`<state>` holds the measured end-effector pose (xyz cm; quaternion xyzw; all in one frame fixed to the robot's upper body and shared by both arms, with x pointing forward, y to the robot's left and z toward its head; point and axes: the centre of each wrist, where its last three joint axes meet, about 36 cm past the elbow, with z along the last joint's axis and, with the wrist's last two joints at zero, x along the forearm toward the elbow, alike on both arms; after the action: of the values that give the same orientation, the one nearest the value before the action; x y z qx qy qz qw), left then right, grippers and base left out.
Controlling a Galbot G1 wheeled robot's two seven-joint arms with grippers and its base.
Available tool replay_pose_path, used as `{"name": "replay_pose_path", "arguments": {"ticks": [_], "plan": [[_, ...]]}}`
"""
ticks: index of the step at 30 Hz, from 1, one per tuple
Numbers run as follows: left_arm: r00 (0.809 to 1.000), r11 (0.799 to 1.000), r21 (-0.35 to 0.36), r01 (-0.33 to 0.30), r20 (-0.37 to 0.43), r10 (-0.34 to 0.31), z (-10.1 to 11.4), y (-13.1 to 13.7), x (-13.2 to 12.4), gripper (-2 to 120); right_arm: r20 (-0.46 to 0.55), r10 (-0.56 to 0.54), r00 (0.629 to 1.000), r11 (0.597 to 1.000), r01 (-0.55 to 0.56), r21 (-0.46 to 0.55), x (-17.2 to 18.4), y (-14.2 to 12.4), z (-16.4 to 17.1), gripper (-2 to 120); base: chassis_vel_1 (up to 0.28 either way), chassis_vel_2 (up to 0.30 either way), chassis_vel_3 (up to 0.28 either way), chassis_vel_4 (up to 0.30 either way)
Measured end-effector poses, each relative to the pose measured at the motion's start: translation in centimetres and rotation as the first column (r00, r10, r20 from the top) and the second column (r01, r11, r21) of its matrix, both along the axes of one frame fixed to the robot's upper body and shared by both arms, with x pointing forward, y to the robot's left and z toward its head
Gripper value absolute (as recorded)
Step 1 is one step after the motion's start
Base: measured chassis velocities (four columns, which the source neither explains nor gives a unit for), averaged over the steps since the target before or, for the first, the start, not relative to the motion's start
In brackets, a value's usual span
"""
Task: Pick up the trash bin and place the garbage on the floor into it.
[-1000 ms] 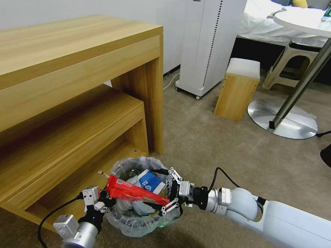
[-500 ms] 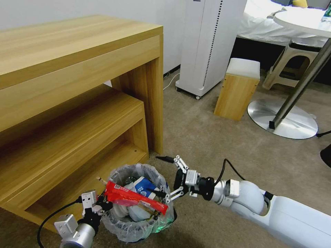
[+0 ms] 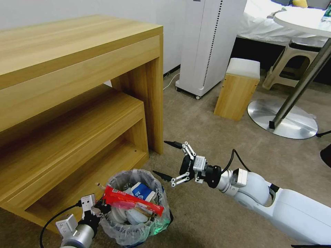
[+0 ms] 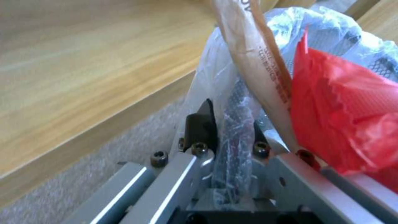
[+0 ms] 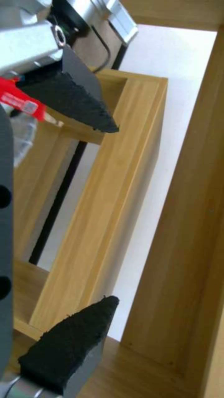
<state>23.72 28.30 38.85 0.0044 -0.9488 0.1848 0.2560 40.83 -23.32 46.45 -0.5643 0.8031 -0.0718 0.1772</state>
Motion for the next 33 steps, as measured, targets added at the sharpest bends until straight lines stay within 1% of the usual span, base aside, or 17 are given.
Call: {"name": "replay_pose_path", "arguments": {"ticks": [3, 11, 26, 28, 30, 31, 32, 33], "plan": [[1.0, 1.0, -0.006, -0.013, -0.02, 0.013, -0.7, 0.4, 0.2, 2, 0.007, -0.014, 1.0, 1.0, 0.014, 0.009, 0.2, -0.1, 0.3, 100, 0.0, 0.0, 0.0, 0.0], [0.999, 0.999, -0.012, -0.035, -0.04, 0.034, -1.6, 1.0, 0.9, 2, 0.01, -0.04, 0.999, 0.999, 0.04, 0.013, 0.5, -0.5, 0.2, 100, 0.0, 0.0, 0.0, 0.0], [0.999, 0.999, 0.001, -0.036, -0.037, 0.036, -2.1, 1.6, 1.5, 2, 0.012, -0.057, 0.998, 0.998, 0.057, 0.009, 0.5, -0.7, -0.4, 100, 0.0, 0.0, 0.0, 0.0], [0.999, 0.999, 0.015, -0.04, -0.027, 0.04, -2.1, 1.8, 1.7, 10, 0.008, -0.06, 0.998, 0.998, 0.06, 0.007, 0.2, -0.8, -0.7, 100, 0.0, 0.0, 0.0, 0.0], [0.999, 0.999, 0.016, -0.04, -0.027, 0.041, -2.1, 1.8, 1.7, 11, 0.008, -0.06, 0.998, 0.998, 0.06, 0.007, 0.2, -0.8, -0.7, 100, 0.0, 0.0, 0.0, 0.0], [0.999, 0.999, 0.021, -0.041, -0.024, 0.042, -2.0, 1.8, 1.7, 19, 0.006, -0.062, 0.998, 0.998, 0.062, 0.006, 0.1, -0.9, -0.9, 100, 0.0, 0.0, 0.0, 0.0], [0.999, 0.999, 0.025, -0.042, -0.023, 0.042, -2.0, 1.9, 1.7, 24, 0.007, -0.063, 0.998, 0.998, 0.063, 0.007, 0.1, -0.9, -1.0, 100, 0.0, 0.0, 0.0, 0.0], [0.999, 0.999, 0.025, -0.042, -0.023, 0.042, -2.0, 1.9, 1.7, 24, 0.007, -0.063, 0.998, 0.998, 0.063, 0.007, 0.1, -0.9, -1.0, 100, 0.0, 0.0, 0.0, 0.0]]}}
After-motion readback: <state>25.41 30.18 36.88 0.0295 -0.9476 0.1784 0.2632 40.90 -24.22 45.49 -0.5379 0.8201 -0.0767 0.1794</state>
